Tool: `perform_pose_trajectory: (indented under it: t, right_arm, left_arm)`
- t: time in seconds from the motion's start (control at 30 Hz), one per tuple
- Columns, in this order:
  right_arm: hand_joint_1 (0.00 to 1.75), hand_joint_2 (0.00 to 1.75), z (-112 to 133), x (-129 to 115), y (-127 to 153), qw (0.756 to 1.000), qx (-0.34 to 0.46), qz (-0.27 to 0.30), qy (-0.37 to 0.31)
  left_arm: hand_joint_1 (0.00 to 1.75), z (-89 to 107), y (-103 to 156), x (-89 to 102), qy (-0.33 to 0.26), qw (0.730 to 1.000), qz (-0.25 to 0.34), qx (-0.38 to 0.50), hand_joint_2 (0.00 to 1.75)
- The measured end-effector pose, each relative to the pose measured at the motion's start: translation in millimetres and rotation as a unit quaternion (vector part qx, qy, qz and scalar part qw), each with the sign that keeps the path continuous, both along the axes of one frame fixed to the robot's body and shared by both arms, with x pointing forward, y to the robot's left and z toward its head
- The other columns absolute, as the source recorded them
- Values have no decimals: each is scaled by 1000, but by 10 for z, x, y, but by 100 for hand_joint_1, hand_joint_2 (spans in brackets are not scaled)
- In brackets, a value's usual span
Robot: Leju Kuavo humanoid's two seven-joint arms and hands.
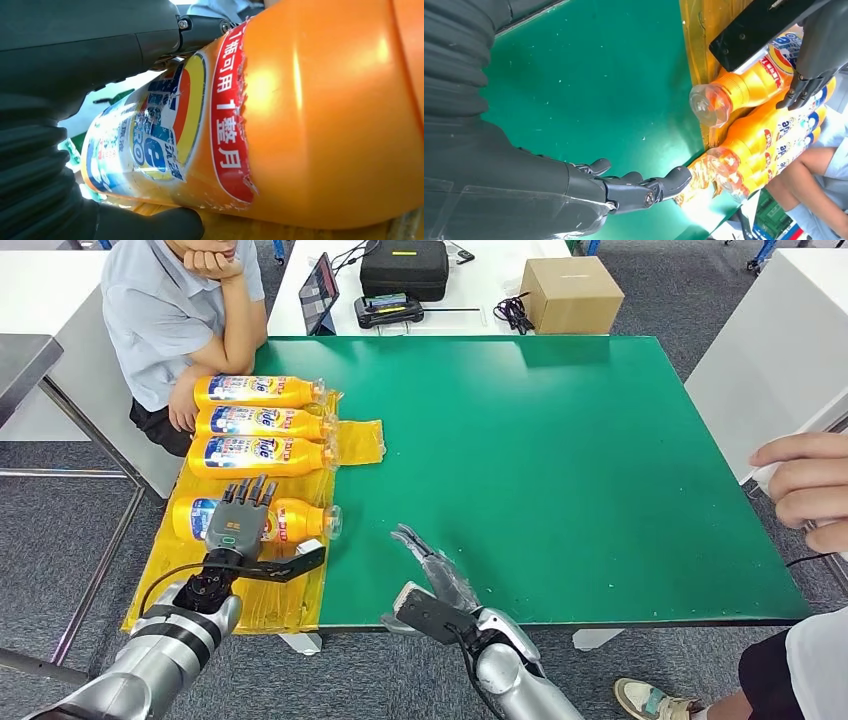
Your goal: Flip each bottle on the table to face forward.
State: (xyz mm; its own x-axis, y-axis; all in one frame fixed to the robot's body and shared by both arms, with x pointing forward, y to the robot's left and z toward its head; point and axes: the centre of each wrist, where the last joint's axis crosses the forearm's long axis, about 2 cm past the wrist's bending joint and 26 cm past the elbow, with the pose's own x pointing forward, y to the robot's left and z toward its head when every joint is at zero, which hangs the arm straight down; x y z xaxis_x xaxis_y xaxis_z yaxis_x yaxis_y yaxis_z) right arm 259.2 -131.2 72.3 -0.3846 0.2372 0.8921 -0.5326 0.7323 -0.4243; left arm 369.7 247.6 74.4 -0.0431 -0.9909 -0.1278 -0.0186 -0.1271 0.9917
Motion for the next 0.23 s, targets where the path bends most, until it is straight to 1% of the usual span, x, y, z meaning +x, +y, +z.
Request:
perform_pose_trajectory:
  t: [0.1,0.23]
  right_arm:
    - [0,175,0,3,-4,1000,0,-1,0]
    - [0,175,0,5,-7,1000,0,-2,0]
  left_arm:
    - [0,24,-22,25,8,1000,3,-4,175]
    - [0,32,-46,28,5,1000,5,-9,175]
